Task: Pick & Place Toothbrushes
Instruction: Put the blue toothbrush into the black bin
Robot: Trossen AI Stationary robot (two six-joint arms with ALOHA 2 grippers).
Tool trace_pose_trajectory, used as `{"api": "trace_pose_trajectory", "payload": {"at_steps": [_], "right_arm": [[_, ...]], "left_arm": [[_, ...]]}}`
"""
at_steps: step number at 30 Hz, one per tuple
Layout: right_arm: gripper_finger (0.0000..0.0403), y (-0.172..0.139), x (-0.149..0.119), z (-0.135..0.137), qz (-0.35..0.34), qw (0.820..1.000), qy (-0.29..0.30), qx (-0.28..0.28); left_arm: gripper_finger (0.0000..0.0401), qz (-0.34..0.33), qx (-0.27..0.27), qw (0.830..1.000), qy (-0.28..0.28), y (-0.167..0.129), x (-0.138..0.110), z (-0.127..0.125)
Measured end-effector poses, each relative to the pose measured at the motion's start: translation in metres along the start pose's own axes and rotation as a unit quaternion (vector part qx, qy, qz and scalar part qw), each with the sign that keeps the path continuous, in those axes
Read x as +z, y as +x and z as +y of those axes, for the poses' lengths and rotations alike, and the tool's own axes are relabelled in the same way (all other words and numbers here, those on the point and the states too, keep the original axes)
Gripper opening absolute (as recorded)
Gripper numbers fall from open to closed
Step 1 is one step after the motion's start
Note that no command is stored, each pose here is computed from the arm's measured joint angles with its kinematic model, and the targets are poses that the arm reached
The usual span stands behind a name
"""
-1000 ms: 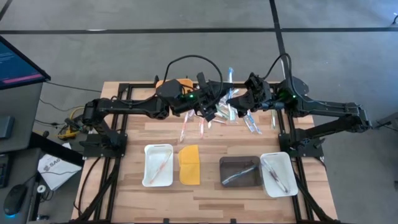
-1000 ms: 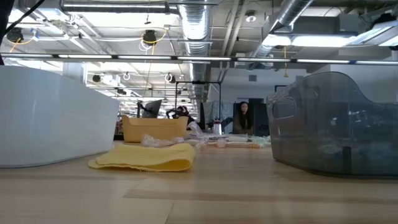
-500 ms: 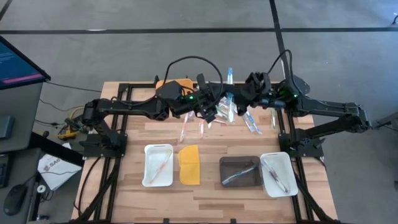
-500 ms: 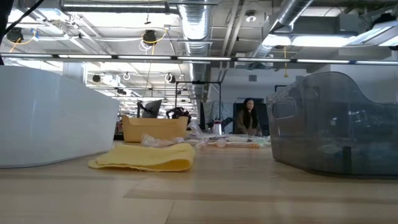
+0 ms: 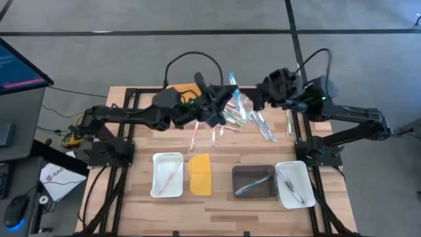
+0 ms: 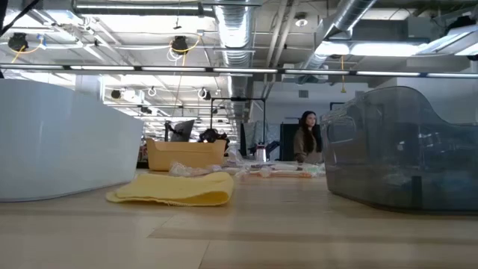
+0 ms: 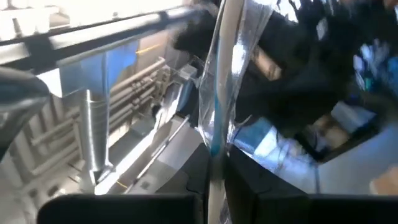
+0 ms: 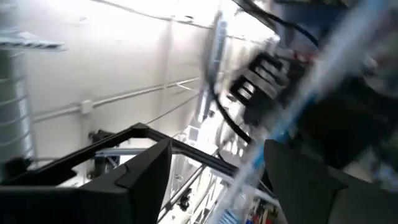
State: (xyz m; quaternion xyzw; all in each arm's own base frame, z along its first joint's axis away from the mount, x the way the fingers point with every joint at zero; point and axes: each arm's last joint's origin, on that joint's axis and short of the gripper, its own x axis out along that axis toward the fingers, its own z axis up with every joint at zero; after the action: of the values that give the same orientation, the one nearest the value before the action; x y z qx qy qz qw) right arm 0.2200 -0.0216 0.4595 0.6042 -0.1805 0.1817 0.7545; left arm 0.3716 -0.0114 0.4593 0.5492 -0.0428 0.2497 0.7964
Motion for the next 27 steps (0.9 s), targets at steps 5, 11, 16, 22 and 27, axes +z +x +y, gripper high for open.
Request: {"api": "trace_pose_trajectory", "payload": {"at_steps": [5,11,16,22,27], "right_arm": [[0.0255,0.000,0.010,0.018,-0.024,0.995,-0.081,0.044],[0.0255,0.001,0.015,0.033,-0.040,0.985,-0.152,0.067],[0.0255,0.001,0.016,0.037,-0.044,0.978,-0.190,0.069],[0.0255,0.001,0.015,0.036,-0.044,0.968,-0.240,0.065],[0.0255,0.002,0.012,0.031,-0.002,0.970,-0.239,0.051]], "left_arm": [[0.0020,-0.015,0.023,0.994,-0.108,-0.017,0.017,0.022],[0.0020,-0.023,0.059,0.939,-0.338,-0.032,0.015,0.057],[0.0020,-0.051,0.061,0.860,-0.504,-0.040,0.012,0.074],[0.0020,-0.084,0.011,0.780,-0.621,-0.041,0.015,0.073],[0.0020,-0.081,-0.052,0.713,-0.695,-0.037,0.008,0.059]]}}
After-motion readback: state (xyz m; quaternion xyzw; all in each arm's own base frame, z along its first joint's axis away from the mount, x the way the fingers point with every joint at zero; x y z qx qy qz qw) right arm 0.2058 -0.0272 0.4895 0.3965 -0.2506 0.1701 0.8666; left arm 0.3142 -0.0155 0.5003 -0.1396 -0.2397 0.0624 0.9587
